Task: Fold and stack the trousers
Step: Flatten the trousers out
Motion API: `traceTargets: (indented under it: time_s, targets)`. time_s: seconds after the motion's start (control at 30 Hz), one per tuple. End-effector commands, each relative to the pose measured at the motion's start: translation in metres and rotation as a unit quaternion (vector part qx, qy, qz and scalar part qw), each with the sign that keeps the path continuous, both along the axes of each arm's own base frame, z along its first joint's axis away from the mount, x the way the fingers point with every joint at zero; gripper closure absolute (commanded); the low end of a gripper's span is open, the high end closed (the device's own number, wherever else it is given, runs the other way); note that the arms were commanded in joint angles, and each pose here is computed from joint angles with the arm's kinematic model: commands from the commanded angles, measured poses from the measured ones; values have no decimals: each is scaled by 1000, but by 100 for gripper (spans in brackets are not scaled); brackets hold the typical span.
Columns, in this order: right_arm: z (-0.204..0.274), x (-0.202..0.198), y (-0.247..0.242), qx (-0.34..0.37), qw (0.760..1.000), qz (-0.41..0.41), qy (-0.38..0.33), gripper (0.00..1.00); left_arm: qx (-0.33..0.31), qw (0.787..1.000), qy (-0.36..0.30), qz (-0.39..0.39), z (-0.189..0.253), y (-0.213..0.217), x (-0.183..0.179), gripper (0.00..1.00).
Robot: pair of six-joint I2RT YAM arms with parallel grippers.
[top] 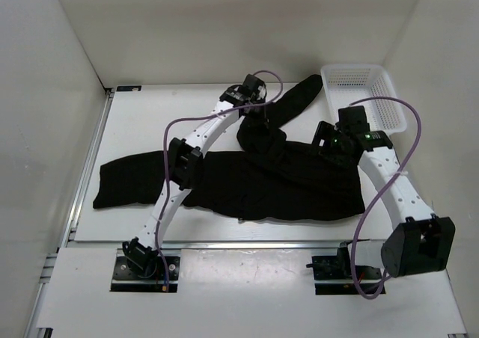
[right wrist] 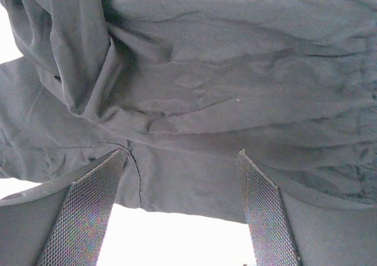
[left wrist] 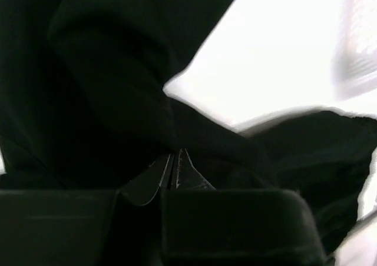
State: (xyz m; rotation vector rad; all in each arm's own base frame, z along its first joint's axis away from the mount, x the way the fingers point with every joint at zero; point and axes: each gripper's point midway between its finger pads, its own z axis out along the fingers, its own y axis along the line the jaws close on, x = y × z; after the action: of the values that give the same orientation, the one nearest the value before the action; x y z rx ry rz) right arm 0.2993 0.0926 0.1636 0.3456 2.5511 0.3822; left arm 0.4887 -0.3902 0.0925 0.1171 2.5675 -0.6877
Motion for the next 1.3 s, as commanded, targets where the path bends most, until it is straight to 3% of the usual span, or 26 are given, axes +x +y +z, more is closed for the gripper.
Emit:
traceTargets:
  time_s: [0.0, 0.03, 0.07, 0.17, 0.2, 0.27, 0.3, 0.37, 0.43, 0.5, 0.53, 0.67, 0.7, 0.77, 0.8, 0.83, 0.87, 0.9, 0.97, 1.17, 1.27]
  targets:
    - [8, -10, -9, -12, 1000, -9, -19, 17, 4, 998, -60, 6, 71, 2, -20, 90]
    - [5, -16, -10, -13, 1000, -9, -13, 17, 14, 997, -69, 18, 82, 12, -23, 90]
    - [10, -17, -10, -11, 1000, -9, -22, 18, 11, 995, -100, 19, 120, 19, -34, 90]
    - [1, -23, -18, -26, 999, -16, -11, 18, 67, 992, -100, 32, 115, 47, -62, 90]
    - [1, -23, -18, -26, 999, -16, -11, 18, 60, 991, -114, 30, 138, 58, -74, 90]
    - [-3, -25, -21, -34, 999, -14, -7, 18, 88, 993, -78, 24, 111, 73, -102, 90]
    - [-6, -23, -23, -41, 999, -18, -3, 18, 83, 993, -83, 18, 122, 78, -117, 90]
    - [-9, -22, -25, -42, 999, -22, 2, 20, 116, 992, -52, 17, 92, 96, -143, 90]
    - [-6, -15, -24, -41, 999, -22, -2, 21, 121, 991, -50, 17, 93, 107, -162, 90]
    - [-9, -7, -26, -39, 999, -34, 7, 24, 150, 988, -30, 19, 79, 122, -174, 76]
    - [-9, 2, -29, -35, 998, -45, 2, 28, 153, 987, -35, 24, 87, 126, -175, 58]
    - [-28, 33, -31, -1, 995, -92, 43, 41, 162, 980, -105, 51, 139, 126, -143, 9]
    - [-25, 44, -30, 13, 994, -101, 37, 41, 140, 978, -149, 44, 175, 115, -128, 6]
    - [-30, 59, -32, 50, 989, -133, 47, 36, 172, 974, -144, 38, 164, 109, -103, 6]
    - [-30, 64, -35, 56, 987, -146, 49, 33, 155, 970, -181, 47, 196, 108, -80, 6]
    - [-31, 68, -33, 66, 983, -164, 55, 30, 164, 968, -185, 53, 195, 107, -66, 6]
    - [-41, 69, -34, 64, 980, -174, 69, 25, 209, 967, -139, 31, 146, 100, -56, 6]
    - [-45, 70, -37, 62, 976, -196, 74, 22, 197, 965, -168, 40, 165, 102, -37, 5]
    - [-52, 72, -42, 55, 971, -217, 81, 20, 200, 967, -153, 34, 131, 95, -16, 0]
    - [-84, 70, -56, 37, 955, -275, 104, 20, 180, 977, -112, 0, 73, 87, 1, 0]
    - [-92, 75, -60, 28, 952, -286, 104, 28, 187, 976, -102, -39, 56, 67, -12, 0]
